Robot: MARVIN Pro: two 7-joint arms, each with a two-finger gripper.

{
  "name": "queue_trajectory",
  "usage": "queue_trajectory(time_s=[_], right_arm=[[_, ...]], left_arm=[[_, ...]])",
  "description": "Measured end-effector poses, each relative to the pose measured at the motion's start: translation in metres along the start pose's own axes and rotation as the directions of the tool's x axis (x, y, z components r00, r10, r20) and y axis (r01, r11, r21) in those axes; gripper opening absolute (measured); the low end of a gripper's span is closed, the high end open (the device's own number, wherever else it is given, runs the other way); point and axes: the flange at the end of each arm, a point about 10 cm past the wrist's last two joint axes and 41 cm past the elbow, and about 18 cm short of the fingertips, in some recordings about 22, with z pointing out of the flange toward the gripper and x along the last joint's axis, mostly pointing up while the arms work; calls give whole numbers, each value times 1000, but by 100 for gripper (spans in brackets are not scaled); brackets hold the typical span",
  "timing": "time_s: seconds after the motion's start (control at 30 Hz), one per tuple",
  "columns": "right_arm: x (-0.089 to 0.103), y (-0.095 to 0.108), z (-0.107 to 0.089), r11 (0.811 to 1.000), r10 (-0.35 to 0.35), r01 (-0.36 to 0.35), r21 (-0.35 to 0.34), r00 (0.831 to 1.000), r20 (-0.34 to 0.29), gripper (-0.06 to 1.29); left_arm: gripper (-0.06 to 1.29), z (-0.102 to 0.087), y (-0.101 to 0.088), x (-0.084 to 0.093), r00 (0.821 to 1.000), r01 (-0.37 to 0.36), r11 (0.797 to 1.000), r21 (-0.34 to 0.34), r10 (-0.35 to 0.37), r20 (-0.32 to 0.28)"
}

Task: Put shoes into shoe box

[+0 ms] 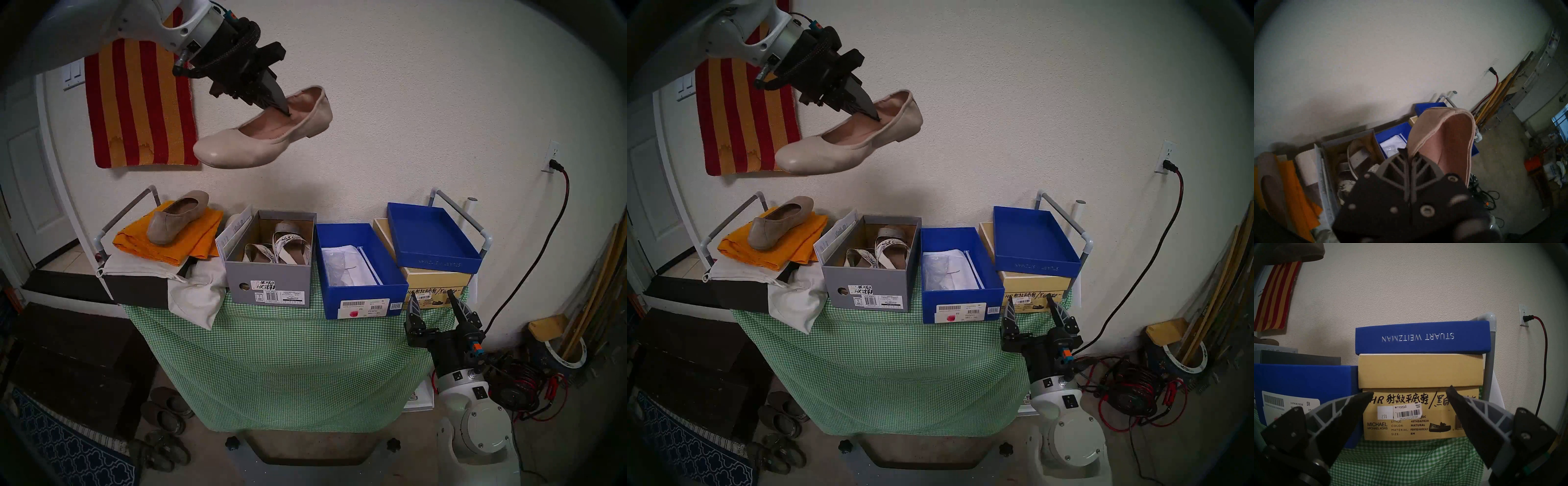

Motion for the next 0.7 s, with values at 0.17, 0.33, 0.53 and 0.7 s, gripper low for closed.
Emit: queue_trajectory(time_s=[0.17,0.33,0.53,0.7], right_arm=[[0,0,0,1000,0,0,0,1000,0,124],[0,0,0,1000,0,0,0,1000,0,124],[0,0,0,1000,0,0,0,1000,0,124],[0,0,0,1000,0,0,0,1000,0,124]], left_arm=[[-2,17,-5,-17,995,103,994,-36,-103,-8],[-2,32,2,-32,990,139,989,-57,-141,-24],[-2,47,19,-48,990,135,989,-57,-137,-40],[-2,63,30,-61,990,130,991,-27,-132,-57]])
